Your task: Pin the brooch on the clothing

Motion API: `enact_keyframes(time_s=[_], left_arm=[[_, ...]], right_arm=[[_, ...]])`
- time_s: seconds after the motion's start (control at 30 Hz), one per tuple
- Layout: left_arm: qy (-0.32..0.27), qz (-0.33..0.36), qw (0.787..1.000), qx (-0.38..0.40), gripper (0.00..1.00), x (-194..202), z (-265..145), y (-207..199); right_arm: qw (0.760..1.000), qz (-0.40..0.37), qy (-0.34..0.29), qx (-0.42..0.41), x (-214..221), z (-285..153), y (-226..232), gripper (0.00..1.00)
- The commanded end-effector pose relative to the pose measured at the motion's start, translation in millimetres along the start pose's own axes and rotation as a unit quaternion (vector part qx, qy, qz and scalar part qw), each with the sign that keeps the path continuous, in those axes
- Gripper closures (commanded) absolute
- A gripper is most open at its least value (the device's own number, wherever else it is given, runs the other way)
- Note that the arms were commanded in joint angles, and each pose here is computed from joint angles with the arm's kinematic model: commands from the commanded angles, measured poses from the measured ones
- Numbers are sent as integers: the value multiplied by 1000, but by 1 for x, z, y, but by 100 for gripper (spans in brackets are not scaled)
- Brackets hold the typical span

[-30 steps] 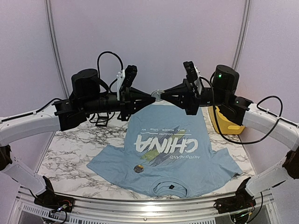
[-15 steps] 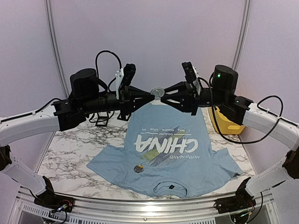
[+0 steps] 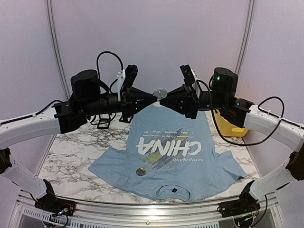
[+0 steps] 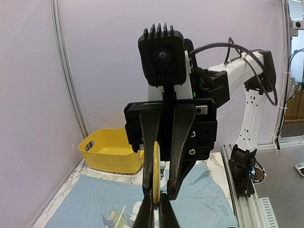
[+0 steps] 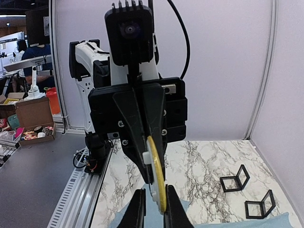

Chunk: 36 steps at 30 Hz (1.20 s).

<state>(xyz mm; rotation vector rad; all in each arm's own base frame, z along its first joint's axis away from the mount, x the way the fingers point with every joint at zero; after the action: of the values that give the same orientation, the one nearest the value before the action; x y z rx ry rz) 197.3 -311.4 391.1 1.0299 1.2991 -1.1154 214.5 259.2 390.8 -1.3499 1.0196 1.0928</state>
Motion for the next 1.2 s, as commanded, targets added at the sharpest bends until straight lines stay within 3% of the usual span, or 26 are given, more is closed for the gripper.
enact_keyframes(time_s=[0.0, 0.3, 0.53, 0.83, 1.17], left_arm=[[-19, 16, 1000, 4, 100, -5, -3, -5], [-17, 20, 1000, 3, 100, -3, -3, -4], [-17, 22, 1000, 1, 100, -3, -4, -5], [-12, 31, 999, 5, 100, 0, -3, -8], [41, 104, 993, 28, 100, 10, 7, -27]], right_arm=[[999, -23, -27, 0, -22, 1, -1, 87], [999, -24, -29, -1, -27, 1, -2, 77], [1000, -19, -23, 4, -23, 2, -3, 94], [999, -9, -3, 34, -17, 4, -10, 99], [993, 22, 68, 98, 1, 12, -28, 100]])
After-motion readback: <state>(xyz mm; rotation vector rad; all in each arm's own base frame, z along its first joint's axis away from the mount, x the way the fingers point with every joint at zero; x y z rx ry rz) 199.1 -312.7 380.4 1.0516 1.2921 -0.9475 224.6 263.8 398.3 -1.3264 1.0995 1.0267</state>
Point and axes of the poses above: each gripper's point midway between its finger pads, its own z axis out along the fingers, its own y axis along the line the jaws close on, x = y × z, the point moved 10 cm from there along -z, back along the fingers, and after that the axes turned 10 degrees about -z, right-handed, at the moved point
